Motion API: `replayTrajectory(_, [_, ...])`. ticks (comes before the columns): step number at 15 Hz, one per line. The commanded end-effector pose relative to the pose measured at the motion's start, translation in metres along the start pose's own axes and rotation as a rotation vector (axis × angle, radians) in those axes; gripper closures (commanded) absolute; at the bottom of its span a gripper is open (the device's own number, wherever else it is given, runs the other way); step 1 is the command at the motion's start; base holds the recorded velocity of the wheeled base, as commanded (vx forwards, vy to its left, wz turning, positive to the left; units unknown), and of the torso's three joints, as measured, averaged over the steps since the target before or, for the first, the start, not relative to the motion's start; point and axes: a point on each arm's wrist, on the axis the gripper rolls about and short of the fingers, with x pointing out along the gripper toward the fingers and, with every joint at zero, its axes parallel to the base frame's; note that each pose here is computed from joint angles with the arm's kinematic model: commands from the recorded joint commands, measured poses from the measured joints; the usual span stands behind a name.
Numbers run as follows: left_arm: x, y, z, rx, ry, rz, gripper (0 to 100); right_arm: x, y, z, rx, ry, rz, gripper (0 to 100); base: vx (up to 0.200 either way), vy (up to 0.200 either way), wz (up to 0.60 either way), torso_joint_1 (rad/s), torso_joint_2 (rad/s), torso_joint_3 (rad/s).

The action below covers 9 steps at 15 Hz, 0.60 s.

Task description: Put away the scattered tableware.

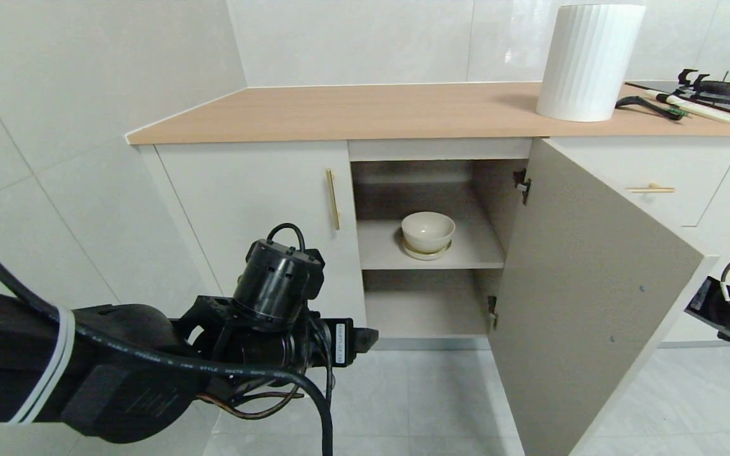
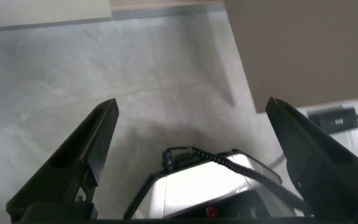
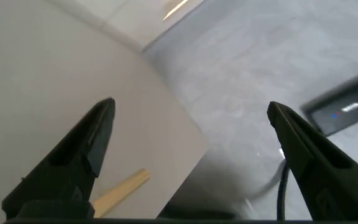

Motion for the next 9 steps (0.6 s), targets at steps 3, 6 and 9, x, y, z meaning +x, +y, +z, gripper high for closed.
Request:
replayTrajectory(3, [0.000, 0.000, 0.000, 0.000, -0.002, -0.003, 0, 0.000, 0.058, -0.028, -0.162, 0.078, 0.160, 0, 0.000, 0.000, 0.00, 0.000, 0.00, 0.000])
replayTrajectory(6, [0.000, 0.000, 0.001, 0.000, -0.002, -0.001, 0, 0.012, 0.106, -0.049, -0.266, 0.135, 0.251, 0, 0.000, 0.000, 0.00, 0.000, 0.00, 0.000])
replayTrajectory(9, [-0.001, 0.000, 0.003, -0.002, -0.009, -0.004, 0, 0.027, 0.141, -0.059, -0.313, 0.156, 0.302, 0, 0.000, 0.000, 0.00, 0.000, 0.00, 0.000])
